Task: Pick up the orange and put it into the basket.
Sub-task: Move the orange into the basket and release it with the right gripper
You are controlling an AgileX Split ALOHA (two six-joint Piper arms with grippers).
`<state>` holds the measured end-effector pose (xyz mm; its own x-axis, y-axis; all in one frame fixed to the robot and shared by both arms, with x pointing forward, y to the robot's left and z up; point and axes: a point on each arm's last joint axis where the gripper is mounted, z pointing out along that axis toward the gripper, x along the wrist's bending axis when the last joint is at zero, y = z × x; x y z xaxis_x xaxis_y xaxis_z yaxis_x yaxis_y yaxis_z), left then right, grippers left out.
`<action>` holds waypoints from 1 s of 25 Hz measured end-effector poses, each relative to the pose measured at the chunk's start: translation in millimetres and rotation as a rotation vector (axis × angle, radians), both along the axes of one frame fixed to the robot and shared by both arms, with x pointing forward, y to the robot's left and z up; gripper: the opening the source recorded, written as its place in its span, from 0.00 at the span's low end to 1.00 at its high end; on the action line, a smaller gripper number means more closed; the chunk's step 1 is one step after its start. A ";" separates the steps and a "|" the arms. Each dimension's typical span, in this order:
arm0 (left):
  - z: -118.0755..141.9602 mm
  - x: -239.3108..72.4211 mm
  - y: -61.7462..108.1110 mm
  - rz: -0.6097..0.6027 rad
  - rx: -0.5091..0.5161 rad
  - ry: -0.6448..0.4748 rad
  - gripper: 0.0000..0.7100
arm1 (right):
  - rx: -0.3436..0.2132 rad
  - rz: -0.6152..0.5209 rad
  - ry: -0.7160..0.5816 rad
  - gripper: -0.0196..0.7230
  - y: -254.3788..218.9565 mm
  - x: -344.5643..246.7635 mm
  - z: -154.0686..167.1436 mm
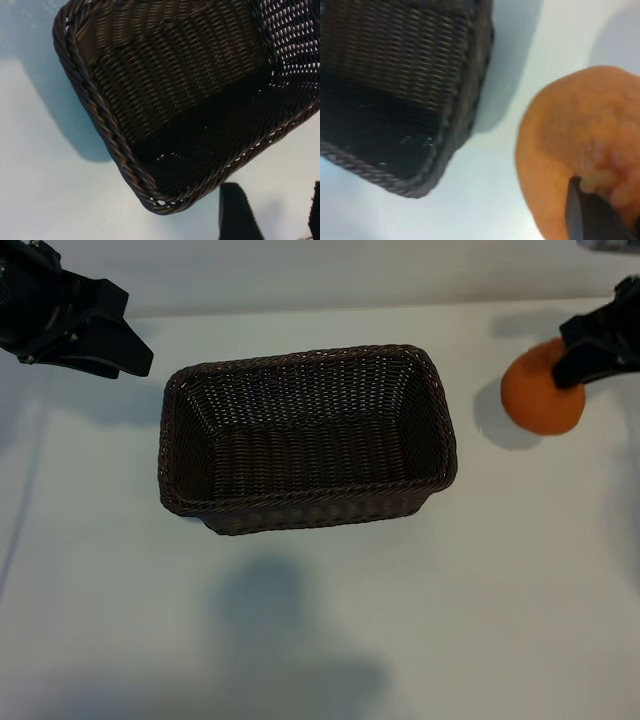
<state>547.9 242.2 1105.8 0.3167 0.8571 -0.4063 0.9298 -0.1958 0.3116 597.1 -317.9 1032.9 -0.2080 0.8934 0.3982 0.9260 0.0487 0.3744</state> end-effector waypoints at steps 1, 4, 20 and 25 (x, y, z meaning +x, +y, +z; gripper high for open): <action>0.0 0.0 0.0 0.000 0.000 0.000 0.57 | 0.008 -0.002 -0.005 0.08 0.8 -0.9 3.9; 0.0 0.0 0.0 0.000 0.000 0.000 0.57 | 0.041 -0.004 -0.013 0.08 4.1 -3.3 11.1; 0.0 0.0 -0.1 0.004 -0.002 0.002 0.57 | 0.077 0.200 -0.053 0.08 81.5 -3.8 30.0; 0.0 0.0 -0.1 0.004 -0.002 0.002 0.57 | 0.089 0.253 -0.083 0.08 105.7 -4.6 42.2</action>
<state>547.9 242.1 1105.8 0.3127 0.8576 -0.4084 0.9312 -0.1919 0.3101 592.5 -212.2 1075.1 -0.4550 0.7716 0.4446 0.8546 0.2378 0.4617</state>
